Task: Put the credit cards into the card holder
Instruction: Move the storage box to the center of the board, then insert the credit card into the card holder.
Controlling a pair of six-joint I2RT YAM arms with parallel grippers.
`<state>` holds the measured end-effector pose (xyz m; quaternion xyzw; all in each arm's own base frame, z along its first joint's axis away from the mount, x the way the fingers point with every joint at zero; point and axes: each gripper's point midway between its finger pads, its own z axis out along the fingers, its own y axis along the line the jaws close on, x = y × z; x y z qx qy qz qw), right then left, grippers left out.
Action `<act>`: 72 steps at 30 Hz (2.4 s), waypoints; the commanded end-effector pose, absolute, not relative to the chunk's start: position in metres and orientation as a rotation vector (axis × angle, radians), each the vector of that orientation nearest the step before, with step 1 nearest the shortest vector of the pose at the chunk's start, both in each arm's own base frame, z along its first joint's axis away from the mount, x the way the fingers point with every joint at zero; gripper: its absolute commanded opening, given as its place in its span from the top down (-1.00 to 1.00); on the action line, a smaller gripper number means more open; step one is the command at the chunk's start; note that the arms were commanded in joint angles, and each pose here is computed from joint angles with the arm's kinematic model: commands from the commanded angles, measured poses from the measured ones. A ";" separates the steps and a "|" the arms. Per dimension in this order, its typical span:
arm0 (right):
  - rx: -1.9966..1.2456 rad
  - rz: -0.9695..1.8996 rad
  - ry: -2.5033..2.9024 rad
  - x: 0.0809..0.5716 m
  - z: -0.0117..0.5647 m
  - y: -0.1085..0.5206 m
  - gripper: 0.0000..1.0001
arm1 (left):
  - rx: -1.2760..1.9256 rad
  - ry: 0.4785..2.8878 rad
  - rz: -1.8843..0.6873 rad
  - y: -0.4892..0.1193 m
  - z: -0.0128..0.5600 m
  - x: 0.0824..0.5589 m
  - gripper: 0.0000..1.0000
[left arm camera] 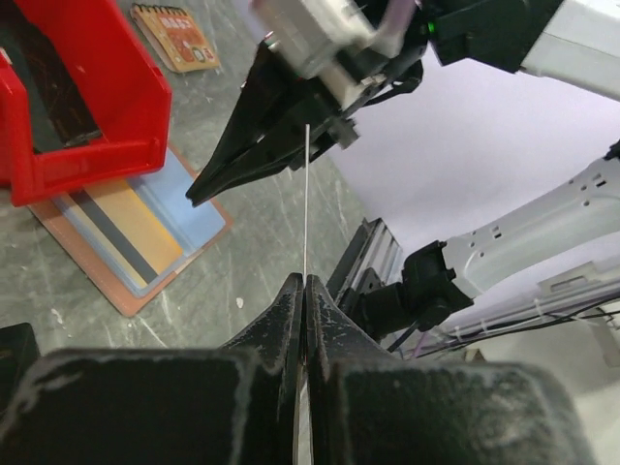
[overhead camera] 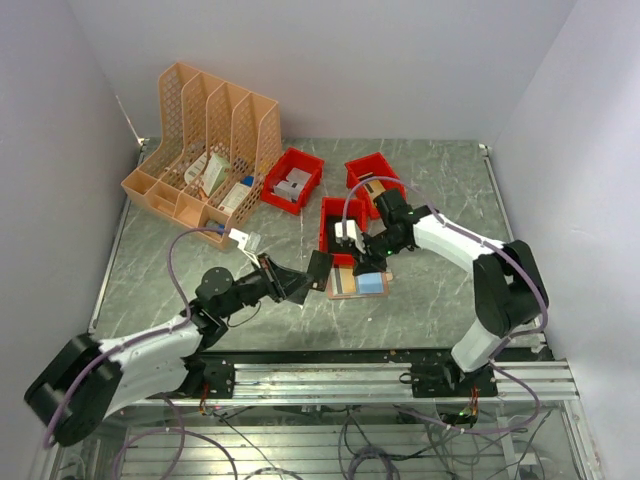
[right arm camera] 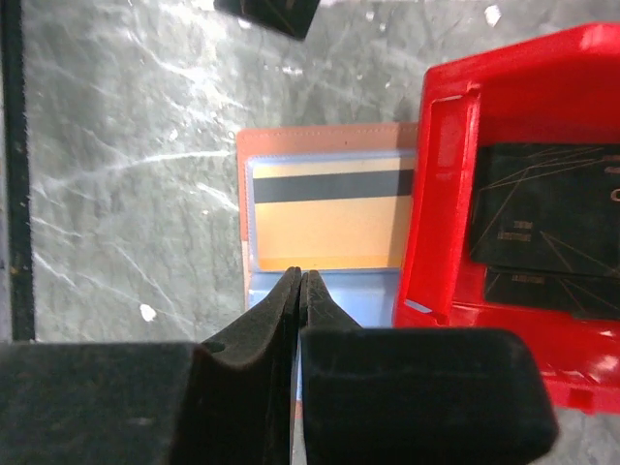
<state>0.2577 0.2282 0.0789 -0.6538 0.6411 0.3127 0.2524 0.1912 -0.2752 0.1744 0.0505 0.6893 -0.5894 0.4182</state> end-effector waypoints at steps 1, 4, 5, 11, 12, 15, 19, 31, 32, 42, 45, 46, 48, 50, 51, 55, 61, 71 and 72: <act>-1.858 0.712 1.740 0.274 0.064 0.227 1.00 | 0.188 1.869 -1.302 -0.261 0.155 0.190 0.86; -1.853 0.684 1.798 0.283 0.050 0.231 1.00 | 0.195 1.876 -1.285 -0.255 0.156 0.187 0.86; -1.847 0.668 1.817 0.288 0.045 0.232 1.00 | 0.199 1.877 -1.292 -0.255 0.156 0.185 0.86; -1.772 0.600 1.885 0.319 0.037 0.239 1.00 | 0.216 1.869 -1.361 -0.260 0.155 0.176 0.86; -1.753 0.581 1.892 0.325 0.038 0.241 1.00 | 0.214 1.864 -1.371 -0.260 0.156 0.176 0.86; -1.697 0.521 1.903 0.345 0.043 0.244 1.00 | 0.209 1.847 -1.400 -0.263 0.158 0.176 0.86; -1.651 0.481 1.921 0.367 0.044 0.251 1.00 | 0.200 1.867 -1.416 -0.269 0.152 0.180 0.86; -1.532 0.984 1.798 0.325 0.112 0.239 0.92 | 0.014 1.883 -1.513 -0.301 0.141 0.205 0.86; -1.509 1.015 1.805 0.316 0.116 0.232 0.86 | -0.002 1.884 -1.527 -0.306 0.142 0.208 0.86; -1.257 0.799 2.155 0.293 0.076 0.176 0.07 | -0.118 1.936 -1.575 -0.336 0.115 0.228 0.86; -1.232 0.721 2.241 0.299 0.063 0.166 0.35 | -0.155 1.942 -1.595 -0.341 0.106 0.232 0.86; -1.219 0.695 2.268 0.302 0.059 0.163 0.48 | -0.170 1.954 -1.591 -0.342 0.099 0.234 0.86; -1.204 0.678 2.302 0.303 0.054 0.159 0.63 | -0.179 1.969 -1.591 -0.345 0.093 0.236 0.86; -1.193 0.662 2.331 0.304 0.047 0.156 0.63 | -0.184 1.989 -1.582 -0.347 0.087 0.238 0.86; -1.192 0.652 2.346 0.304 0.043 0.154 0.60 | -0.190 2.003 -1.577 -0.348 0.083 0.238 0.86; -1.184 0.611 2.387 0.307 0.033 0.148 0.46 | -0.193 2.038 -1.560 -0.351 0.075 0.241 0.86; -1.181 0.573 2.411 0.309 0.026 0.144 0.40 | -0.214 2.105 -1.555 -0.356 0.059 0.241 0.86; -1.190 0.553 2.435 0.308 0.018 0.140 0.37 | -0.228 2.149 -1.539 -0.359 0.049 0.242 0.86; -1.191 0.557 2.439 0.307 0.017 0.140 0.38 | -0.231 2.152 -1.537 -0.358 0.048 0.242 0.86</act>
